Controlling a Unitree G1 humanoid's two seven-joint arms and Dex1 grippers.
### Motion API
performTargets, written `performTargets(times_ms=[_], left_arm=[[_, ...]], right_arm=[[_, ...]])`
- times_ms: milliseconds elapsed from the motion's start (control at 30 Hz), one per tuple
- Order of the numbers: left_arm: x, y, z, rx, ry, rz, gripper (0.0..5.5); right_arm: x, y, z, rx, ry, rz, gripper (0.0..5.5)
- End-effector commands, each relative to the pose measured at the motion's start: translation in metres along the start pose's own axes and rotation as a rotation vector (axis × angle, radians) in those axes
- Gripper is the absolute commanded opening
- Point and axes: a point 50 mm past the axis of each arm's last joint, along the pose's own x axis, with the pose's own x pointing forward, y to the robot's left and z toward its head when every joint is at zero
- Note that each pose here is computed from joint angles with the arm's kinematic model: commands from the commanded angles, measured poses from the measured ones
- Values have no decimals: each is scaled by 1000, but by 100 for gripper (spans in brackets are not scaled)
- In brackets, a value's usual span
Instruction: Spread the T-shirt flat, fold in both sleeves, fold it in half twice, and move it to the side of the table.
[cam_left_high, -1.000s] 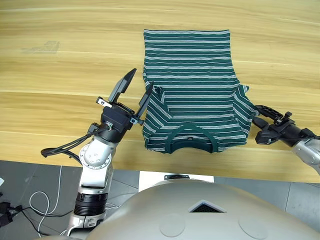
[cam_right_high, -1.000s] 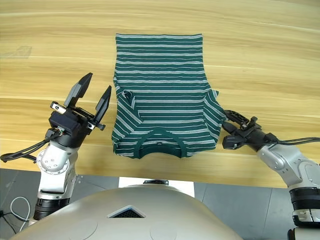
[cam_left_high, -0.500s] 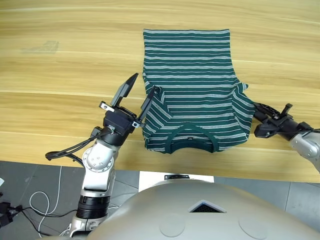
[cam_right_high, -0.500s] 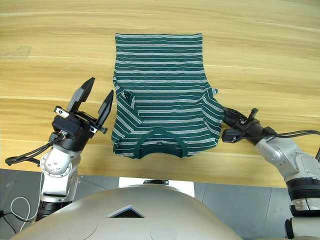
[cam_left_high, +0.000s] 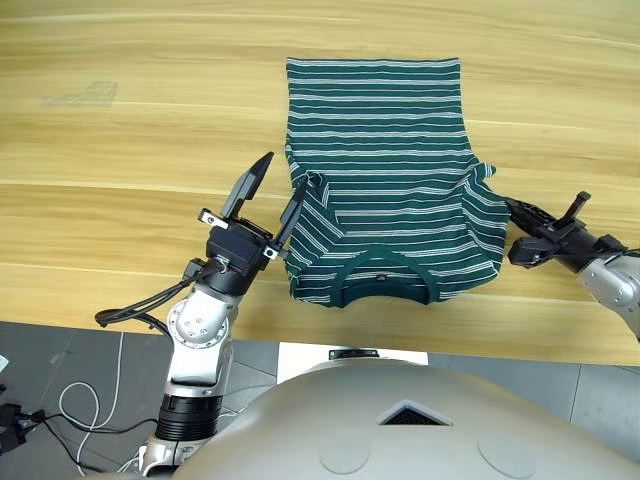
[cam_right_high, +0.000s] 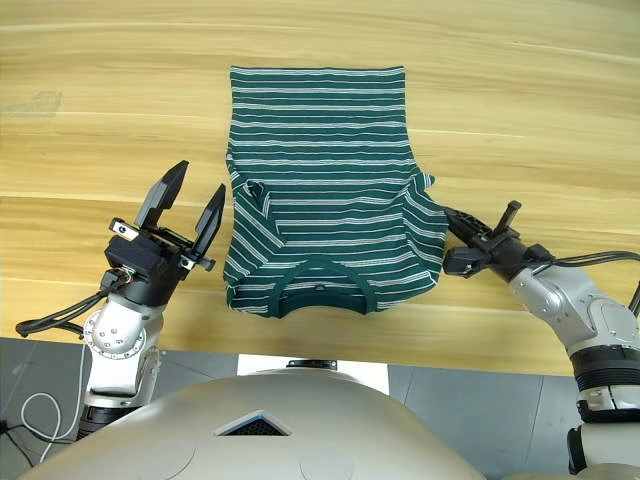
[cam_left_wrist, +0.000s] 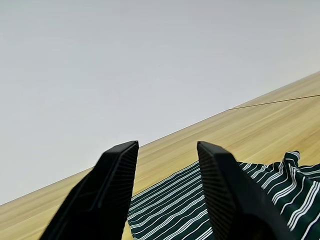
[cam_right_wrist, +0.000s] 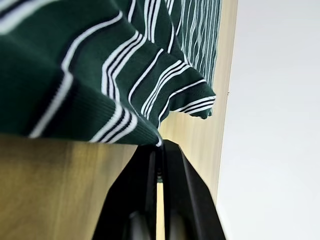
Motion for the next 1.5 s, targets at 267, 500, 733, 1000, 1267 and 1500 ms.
performTargets(times_ms=[267,500,733,1000,1267,1500], left_arm=[[-1,2,-8,7,30,0,219],[-6,-1,-11,0,52,0,219],[-6,-4,-11,-10,53,2,219],[-4,-7,-11,-23,48,-9,219],[-6,-7,-11,-21,54,-17,219],[-9,-5,-13,-16,72,-20,219]], right_arm=[[-9,-15,27,108,-96,-144,2],[-13,-18,47,148,-161,-140,2],[15,-12,67,155,-244,-95,2],[40,-4,66,133,-250,-41,101],[35,-6,58,123,-236,2,238],[16,-9,57,186,-249,64,318]])
